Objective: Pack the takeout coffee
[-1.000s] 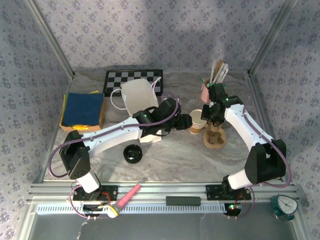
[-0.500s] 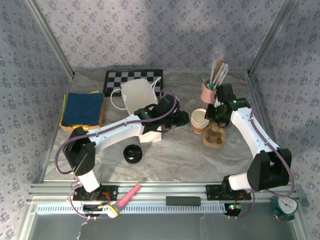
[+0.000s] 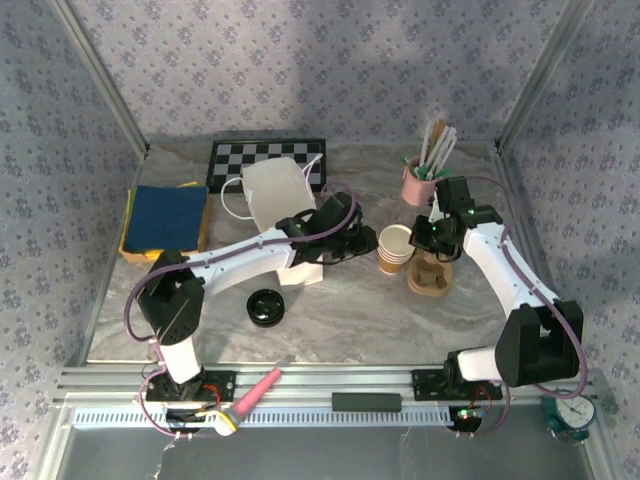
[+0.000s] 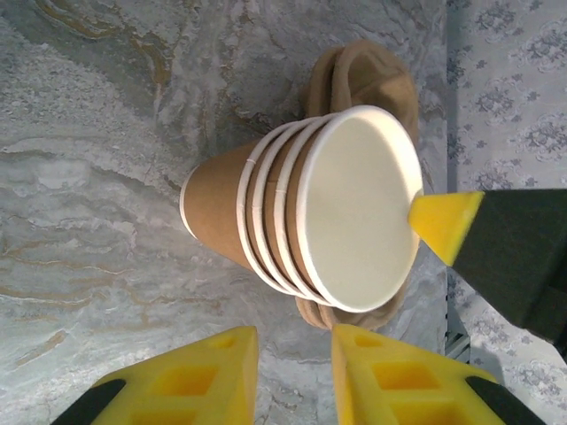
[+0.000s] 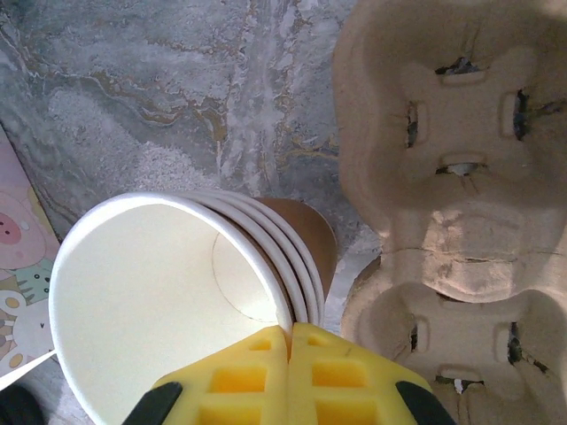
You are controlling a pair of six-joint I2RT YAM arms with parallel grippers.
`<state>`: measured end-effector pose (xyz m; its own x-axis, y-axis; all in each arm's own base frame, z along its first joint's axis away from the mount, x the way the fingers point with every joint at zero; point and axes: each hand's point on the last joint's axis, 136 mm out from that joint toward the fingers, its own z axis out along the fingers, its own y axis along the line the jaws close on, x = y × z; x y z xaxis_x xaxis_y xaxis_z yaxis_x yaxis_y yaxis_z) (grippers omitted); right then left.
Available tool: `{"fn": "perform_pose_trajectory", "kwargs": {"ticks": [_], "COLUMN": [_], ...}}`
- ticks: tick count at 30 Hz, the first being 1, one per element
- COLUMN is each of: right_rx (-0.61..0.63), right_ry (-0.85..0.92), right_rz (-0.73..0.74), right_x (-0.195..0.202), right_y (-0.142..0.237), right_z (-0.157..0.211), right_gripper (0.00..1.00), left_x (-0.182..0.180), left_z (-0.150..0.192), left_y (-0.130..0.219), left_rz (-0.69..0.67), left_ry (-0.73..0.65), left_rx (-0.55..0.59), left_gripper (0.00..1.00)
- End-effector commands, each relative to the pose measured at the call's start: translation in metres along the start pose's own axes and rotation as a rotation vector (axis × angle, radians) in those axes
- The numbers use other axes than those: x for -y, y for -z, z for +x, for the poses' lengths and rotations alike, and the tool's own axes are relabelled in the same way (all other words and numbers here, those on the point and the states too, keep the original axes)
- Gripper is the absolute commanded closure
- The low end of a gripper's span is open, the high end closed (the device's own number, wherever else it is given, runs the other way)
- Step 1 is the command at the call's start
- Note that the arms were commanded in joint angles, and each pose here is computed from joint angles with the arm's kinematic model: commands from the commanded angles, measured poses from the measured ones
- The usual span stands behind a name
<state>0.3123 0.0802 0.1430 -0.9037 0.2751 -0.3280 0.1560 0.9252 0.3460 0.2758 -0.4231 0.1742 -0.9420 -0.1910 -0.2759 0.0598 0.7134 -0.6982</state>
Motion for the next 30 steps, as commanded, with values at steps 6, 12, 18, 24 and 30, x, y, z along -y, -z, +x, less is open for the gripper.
{"fn": "perform_pose_trajectory", "kwargs": {"ticks": [6, 12, 18, 24, 30], "right_rx": [-0.014, -0.017, -0.025, -0.034, -0.031], "right_ry": [-0.017, -0.020, -0.022, -0.028, -0.027], "right_rz": [-0.022, -0.025, -0.025, -0.028, -0.007], "right_x": [-0.002, -0.002, -0.001, 0.000, 0.002], "right_y": [0.000, -0.002, -0.004, -0.006, -0.005], "right_z": [0.005, 0.004, 0.005, 0.005, 0.003], "right_gripper": [1.00, 1.00, 1.00, 1.00, 1.00], "left_x": [-0.004, -0.002, -0.002, -0.007, -0.007], "left_z": [-0.004, -0.004, -0.005, -0.001, -0.010], "left_y": [-0.016, -0.026, -0.029, -0.032, -0.018], "left_rz": [0.019, 0.056, 0.085, 0.089, 0.081], "left_ry": [0.073, 0.100, 0.109, 0.114, 0.094], "left_rx": [-0.032, -0.052, -0.061, -0.075, -0.037], "left_gripper": [0.77, 0.75, 0.72, 0.72, 0.70]}}
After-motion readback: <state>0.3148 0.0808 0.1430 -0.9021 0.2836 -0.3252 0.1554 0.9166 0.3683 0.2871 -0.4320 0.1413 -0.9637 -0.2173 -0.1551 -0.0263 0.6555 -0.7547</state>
